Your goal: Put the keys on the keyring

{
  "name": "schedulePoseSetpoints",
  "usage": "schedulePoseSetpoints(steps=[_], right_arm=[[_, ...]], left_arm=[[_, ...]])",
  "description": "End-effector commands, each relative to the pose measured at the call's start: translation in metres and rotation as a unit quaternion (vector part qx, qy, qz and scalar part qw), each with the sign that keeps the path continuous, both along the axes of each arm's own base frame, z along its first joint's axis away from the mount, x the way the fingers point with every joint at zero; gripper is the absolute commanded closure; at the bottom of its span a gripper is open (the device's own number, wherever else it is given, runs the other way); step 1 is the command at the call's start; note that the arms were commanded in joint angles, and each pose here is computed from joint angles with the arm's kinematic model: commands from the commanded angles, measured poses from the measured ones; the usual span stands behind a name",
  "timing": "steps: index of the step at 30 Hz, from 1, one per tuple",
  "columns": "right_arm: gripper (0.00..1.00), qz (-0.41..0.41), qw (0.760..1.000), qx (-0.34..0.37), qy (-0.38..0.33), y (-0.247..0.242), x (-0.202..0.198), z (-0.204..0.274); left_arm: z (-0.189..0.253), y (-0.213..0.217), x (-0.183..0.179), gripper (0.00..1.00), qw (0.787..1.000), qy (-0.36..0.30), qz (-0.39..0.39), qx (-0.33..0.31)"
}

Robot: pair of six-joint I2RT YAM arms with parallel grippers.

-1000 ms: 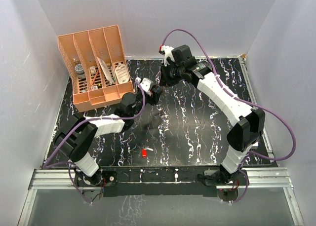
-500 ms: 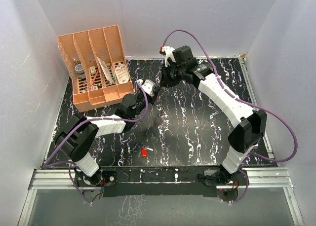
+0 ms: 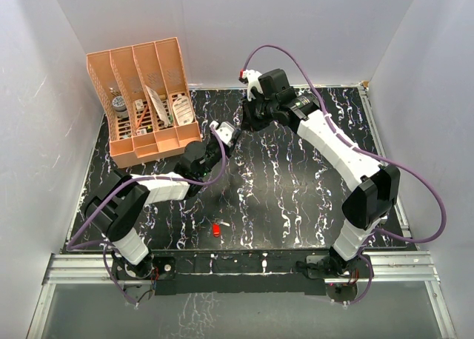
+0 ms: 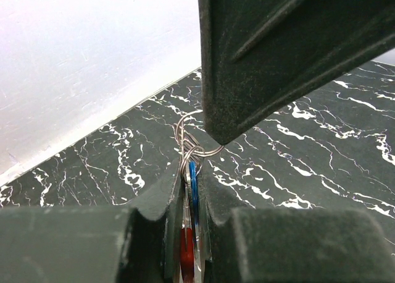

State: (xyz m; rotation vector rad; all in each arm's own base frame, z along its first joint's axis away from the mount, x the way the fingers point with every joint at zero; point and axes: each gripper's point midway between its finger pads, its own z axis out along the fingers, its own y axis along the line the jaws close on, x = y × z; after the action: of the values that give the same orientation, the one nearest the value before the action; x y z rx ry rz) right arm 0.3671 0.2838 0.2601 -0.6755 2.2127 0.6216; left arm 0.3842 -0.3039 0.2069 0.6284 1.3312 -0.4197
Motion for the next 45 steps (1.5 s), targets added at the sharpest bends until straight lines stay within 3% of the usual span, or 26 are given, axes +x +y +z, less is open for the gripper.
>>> schedulePoseSetpoints(steps=[1,9,13,17,27,34,45], right_arm=[[1.0,-0.019,0.997,0.03,-0.068,-0.005,0.007,0.059],[0.94,-0.026,0.995,0.043,-0.091,0.001,0.021,0.077],[0.74,-0.037,0.993,0.053,-0.1,0.0,0.023,0.083],[0.62,-0.053,0.99,0.063,-0.116,-0.007,0.021,0.085],[0.6,-0.113,0.978,0.122,-0.125,-0.057,0.022,0.052],[0.59,-0.103,0.969,0.17,-0.148,-0.063,0.012,0.041],[0.51,-0.059,0.965,0.235,-0.102,-0.053,-0.002,0.007]], left_arm=[[0.012,0.017,0.007,1.0,0.999,-0.002,0.031,-0.01],[0.008,0.019,-0.004,1.0,1.0,0.02,0.02,-0.014],[0.013,0.019,-0.006,1.0,0.999,0.027,0.018,-0.027],[0.025,0.018,-0.006,1.0,0.998,0.044,0.019,-0.045],[0.075,0.048,-0.008,1.0,0.983,0.11,0.023,-0.144],[0.107,0.068,-0.022,1.0,0.971,0.122,-0.004,-0.208],[0.118,0.093,-0.038,1.0,0.946,0.148,-0.064,-0.281]])
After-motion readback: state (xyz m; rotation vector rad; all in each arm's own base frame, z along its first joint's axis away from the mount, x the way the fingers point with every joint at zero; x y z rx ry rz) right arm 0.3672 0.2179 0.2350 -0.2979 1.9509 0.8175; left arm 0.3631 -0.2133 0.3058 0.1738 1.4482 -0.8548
